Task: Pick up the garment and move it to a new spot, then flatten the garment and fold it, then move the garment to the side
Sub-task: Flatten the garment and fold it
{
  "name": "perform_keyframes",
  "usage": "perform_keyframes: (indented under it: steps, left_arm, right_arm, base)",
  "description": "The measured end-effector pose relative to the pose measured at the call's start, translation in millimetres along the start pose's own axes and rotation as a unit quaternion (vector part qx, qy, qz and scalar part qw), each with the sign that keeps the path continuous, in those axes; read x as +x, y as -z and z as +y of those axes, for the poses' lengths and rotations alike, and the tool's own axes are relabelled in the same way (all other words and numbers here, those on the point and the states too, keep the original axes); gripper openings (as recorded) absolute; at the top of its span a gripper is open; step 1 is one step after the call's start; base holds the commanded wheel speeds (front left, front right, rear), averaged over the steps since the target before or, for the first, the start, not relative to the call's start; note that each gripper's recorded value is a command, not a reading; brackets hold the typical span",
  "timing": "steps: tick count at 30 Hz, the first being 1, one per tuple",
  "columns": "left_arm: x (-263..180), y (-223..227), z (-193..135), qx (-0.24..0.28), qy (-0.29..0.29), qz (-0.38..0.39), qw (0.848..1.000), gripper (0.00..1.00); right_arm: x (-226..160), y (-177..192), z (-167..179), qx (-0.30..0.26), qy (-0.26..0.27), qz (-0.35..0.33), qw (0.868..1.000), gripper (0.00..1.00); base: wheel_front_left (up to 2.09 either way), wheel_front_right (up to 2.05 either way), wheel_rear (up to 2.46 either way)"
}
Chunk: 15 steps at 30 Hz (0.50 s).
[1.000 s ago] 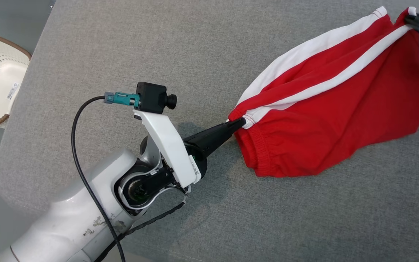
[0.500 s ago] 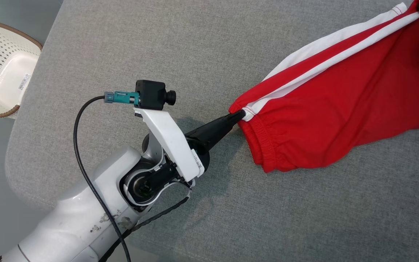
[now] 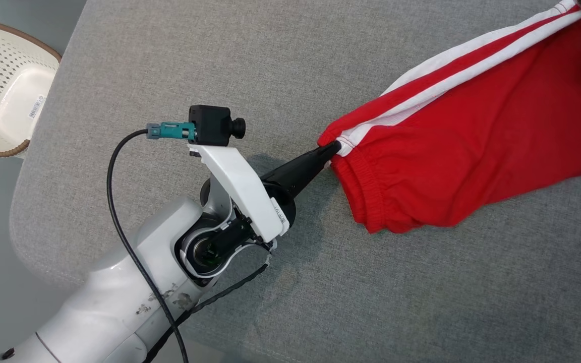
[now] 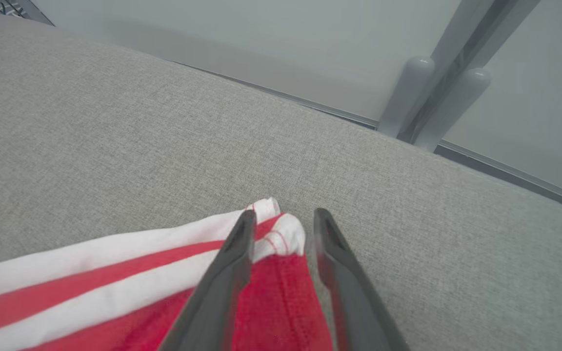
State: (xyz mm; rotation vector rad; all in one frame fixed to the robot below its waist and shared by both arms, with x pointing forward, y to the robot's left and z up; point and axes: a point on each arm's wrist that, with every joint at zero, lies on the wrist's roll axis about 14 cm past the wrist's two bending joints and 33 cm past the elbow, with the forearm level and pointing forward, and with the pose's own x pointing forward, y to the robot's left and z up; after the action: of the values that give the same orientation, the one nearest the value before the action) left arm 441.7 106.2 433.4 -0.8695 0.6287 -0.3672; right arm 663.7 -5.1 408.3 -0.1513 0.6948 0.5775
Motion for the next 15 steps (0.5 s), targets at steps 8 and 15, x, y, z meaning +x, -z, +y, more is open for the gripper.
perform_keyframes:
  steps: [8,15]
  left_arm:
    - [3.6,-3.6,4.9,0.001,-0.01,-0.014,1.0,0.79]
    - [-0.7,-17.9,26.1,0.013,-0.048,-0.049,0.998,1.0]
  right_arm:
    - [-3.3,-17.6,-13.0,-0.001,0.026,-0.06,0.998,1.0]
    - [-14.7,-24.0,-24.9,0.004,0.048,-0.09,0.995,1.0]
  base:
    - [0.0,0.0,0.0]
    - [0.0,0.0,0.0]
